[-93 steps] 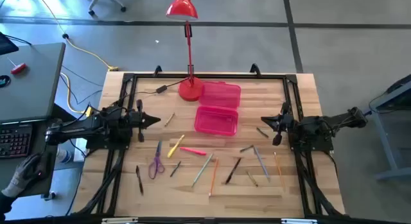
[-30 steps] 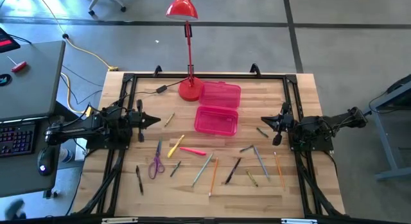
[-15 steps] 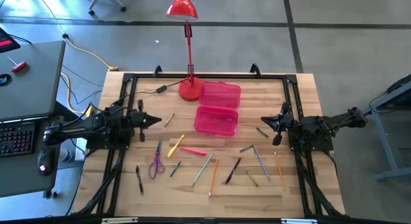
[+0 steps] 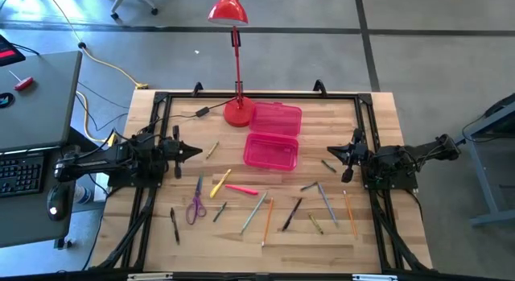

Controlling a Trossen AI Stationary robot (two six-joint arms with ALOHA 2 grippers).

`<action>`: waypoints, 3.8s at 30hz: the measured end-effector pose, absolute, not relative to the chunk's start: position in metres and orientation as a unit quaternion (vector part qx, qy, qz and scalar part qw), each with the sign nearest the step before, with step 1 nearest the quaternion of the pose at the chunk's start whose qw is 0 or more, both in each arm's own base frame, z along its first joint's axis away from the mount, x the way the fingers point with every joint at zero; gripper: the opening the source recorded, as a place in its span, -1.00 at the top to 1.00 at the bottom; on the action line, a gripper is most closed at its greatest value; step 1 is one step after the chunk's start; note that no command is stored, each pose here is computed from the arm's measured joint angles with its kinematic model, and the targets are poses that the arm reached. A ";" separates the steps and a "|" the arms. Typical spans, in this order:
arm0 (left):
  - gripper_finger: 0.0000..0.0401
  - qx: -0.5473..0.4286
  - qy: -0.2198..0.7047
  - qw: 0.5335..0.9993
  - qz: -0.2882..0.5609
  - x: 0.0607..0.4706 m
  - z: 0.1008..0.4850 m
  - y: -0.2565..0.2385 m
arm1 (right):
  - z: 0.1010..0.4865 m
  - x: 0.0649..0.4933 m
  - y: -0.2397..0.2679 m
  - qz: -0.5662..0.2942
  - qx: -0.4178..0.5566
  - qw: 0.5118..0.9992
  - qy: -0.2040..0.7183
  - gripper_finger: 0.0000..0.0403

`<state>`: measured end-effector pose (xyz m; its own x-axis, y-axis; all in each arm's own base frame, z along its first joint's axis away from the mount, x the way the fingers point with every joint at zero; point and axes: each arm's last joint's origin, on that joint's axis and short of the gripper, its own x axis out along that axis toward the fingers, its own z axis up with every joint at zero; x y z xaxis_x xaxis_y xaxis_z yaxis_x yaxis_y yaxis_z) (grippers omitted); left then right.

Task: Pick & place school supplies into a supply box
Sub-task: Put the green crayon into the pink supply box

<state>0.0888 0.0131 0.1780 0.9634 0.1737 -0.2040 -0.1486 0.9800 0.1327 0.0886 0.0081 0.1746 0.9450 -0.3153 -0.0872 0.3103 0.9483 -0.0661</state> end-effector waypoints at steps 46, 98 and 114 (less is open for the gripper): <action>0.80 -0.075 -0.028 0.968 0.236 0.090 0.200 0.022 | 0.195 0.090 0.014 -0.059 -0.207 0.975 -0.044 1.00; 0.30 -0.175 0.256 0.879 0.362 0.167 0.100 0.035 | 0.193 0.089 0.008 -0.166 -0.222 0.961 -0.002 1.00; 0.32 -0.166 0.291 0.846 0.416 0.168 0.074 0.037 | 0.181 0.089 0.008 -0.158 -0.116 0.980 0.035 1.00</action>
